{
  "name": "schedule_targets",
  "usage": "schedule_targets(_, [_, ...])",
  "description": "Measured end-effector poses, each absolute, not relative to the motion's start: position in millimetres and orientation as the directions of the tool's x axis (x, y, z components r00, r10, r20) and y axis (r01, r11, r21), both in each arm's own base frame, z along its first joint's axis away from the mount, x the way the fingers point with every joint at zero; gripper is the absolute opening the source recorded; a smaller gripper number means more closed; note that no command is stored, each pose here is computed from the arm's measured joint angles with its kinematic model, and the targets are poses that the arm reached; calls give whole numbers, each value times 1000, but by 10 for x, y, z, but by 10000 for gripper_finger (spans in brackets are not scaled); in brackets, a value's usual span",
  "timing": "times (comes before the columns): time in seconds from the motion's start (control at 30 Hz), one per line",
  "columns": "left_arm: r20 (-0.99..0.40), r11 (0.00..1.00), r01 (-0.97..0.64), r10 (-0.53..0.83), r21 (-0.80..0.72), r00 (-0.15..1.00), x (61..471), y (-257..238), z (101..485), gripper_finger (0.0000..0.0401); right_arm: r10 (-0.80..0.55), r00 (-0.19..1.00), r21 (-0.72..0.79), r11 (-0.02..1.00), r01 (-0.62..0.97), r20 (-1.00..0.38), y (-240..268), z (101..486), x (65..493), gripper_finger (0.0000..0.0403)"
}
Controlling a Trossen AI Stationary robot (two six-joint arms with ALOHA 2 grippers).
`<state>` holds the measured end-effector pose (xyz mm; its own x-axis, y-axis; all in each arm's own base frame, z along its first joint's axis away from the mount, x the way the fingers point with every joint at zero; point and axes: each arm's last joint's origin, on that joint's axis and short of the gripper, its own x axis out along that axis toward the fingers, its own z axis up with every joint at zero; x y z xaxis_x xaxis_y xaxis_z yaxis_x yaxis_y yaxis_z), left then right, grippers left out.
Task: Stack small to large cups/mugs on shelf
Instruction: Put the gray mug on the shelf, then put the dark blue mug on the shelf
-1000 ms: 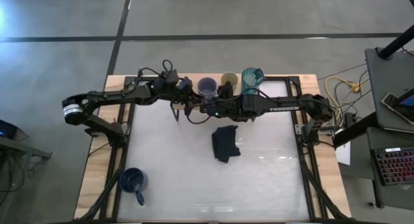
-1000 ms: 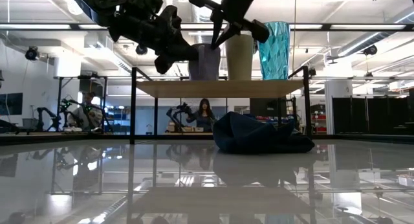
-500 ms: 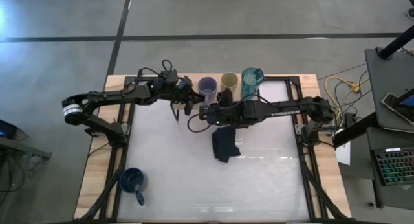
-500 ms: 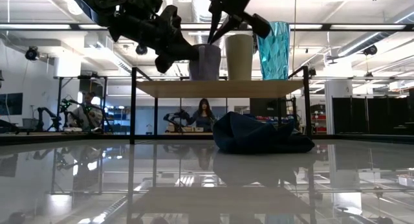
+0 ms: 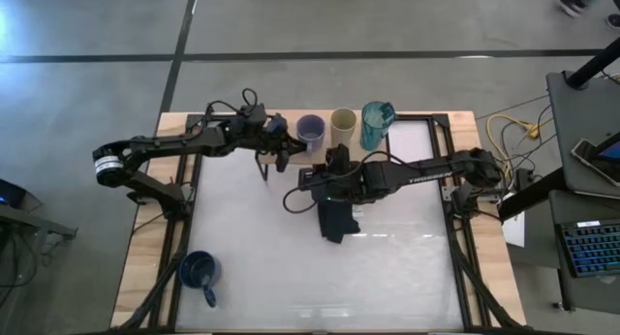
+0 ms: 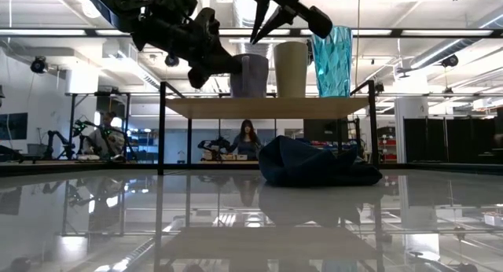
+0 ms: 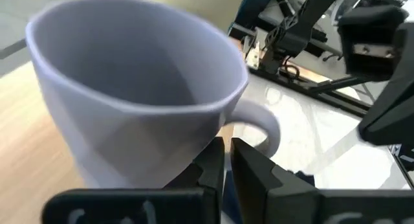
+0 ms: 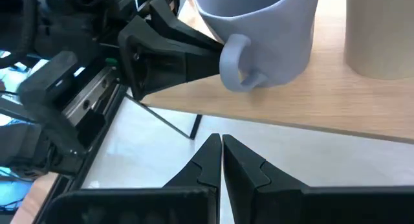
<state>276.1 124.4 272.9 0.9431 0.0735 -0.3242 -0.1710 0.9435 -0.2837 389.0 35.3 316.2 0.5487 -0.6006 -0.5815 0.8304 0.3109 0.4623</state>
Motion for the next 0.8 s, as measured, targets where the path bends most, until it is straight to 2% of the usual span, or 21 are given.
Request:
schedule_targets(0.17, [-389,915,-204,57,-349,920,2664,1195,2735,15,-567,568,467,331,820,-596,436,3158,3885,9])
schedule_targets(0.27, [-390,903,-162,-7,-399,921,2571,1131,2809,15,-537,583,465,353,812,-610,497,3154,3880,12])
schedule_targets(0.47, [-356,900,-126,-34,-418,934,2211,940,3120,16,-512,605,458,396,796,-610,637,3155,3863,55])
schedule_targets(0.57, [-416,885,-173,-25,-432,909,1975,828,3175,25,-495,616,460,410,787,-613,704,3155,3853,89])
schedule_targets(0.7, [-592,824,-322,-20,-467,806,1611,660,3111,35,-463,628,457,435,776,-625,782,3151,3839,130])
schedule_targets(0.8, [-669,812,-365,-42,-456,742,1300,500,3107,32,-453,636,432,477,765,-626,845,3150,3825,153])
